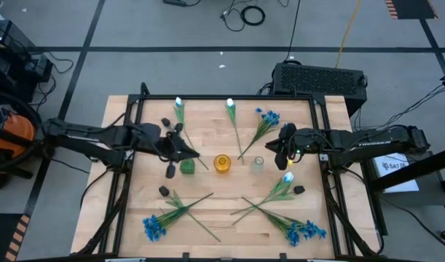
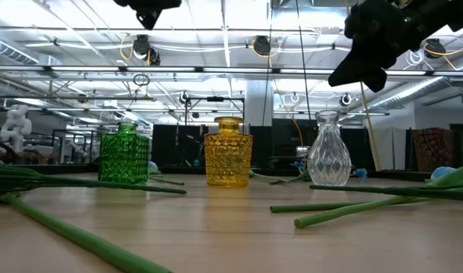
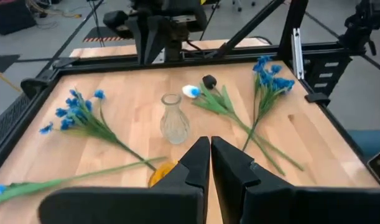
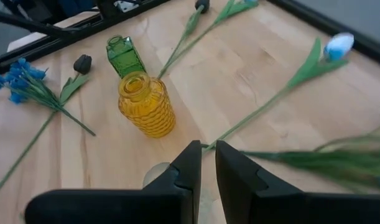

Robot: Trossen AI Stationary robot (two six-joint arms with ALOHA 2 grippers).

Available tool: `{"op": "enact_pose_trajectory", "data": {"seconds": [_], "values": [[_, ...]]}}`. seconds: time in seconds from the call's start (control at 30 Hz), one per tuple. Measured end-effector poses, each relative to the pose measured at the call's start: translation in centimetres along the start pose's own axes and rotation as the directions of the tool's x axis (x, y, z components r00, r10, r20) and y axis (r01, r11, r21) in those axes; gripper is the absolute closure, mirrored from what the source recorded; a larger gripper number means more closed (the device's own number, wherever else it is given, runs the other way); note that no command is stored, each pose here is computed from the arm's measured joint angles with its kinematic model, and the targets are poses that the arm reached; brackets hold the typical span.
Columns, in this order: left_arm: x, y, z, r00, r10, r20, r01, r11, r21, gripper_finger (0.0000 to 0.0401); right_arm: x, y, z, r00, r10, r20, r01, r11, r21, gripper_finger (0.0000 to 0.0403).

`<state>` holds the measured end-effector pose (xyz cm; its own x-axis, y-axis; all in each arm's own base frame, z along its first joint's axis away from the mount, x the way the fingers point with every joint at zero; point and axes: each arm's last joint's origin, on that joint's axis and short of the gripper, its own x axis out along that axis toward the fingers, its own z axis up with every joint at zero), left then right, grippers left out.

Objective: Sort flowers into vase by color
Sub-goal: Put the top right blue flowers into the yellow vase

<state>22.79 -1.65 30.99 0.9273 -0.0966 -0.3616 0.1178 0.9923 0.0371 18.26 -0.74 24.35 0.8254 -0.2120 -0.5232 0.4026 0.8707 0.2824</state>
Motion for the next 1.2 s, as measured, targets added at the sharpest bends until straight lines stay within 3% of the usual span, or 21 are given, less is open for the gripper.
{"op": "enact_pose_trajectory", "data": {"seconds": [0.27, 0.5, 0.6, 0.8, 0.97, 1.2], "values": [[3.0, 1.1, -1.0, 0.998, 0.037, -0.056, -0.036, 0.999, 0.017, 0.0376, 0.2, 0.0, -0.1, 1.0, -0.018, -0.007, 0.019, 0.999, 0.047, 0.0362], [5.2, 3.0, -2.2, 0.991, 0.089, -0.103, -0.093, 0.995, -0.034, 0.0376, 1.7, -0.4, -0.7, 0.983, -0.184, -0.019, 0.184, 0.983, 0.014, 0.0362], [5.2, 3.8, -2.7, 0.989, 0.063, -0.132, -0.067, 0.998, -0.021, 0.0376, 2.6, -0.6, -1.0, 0.965, -0.261, -0.026, 0.261, 0.965, 0.002, 0.0362], [4.7, 5.5, -2.7, 0.988, 0.094, -0.126, -0.099, 0.994, -0.035, 0.0376, 4.4, -1.4, -0.4, 0.947, -0.321, 0.019, 0.316, 0.939, 0.135, 0.0362], [4.5, 6.2, -3.0, 0.983, 0.112, -0.144, -0.12, 0.992, -0.047, 0.0376, 5.0, -2.6, 1.0, 0.939, -0.331, 0.091, 0.284, 0.897, 0.338, 0.0362], [4.2, 6.5, -2.9, 0.981, 0.138, -0.139, -0.146, 0.988, -0.047, 0.0376, 4.9, -5.1, 2.2, 0.963, -0.265, 0.049, 0.198, 0.821, 0.535, 0.0362]]}}
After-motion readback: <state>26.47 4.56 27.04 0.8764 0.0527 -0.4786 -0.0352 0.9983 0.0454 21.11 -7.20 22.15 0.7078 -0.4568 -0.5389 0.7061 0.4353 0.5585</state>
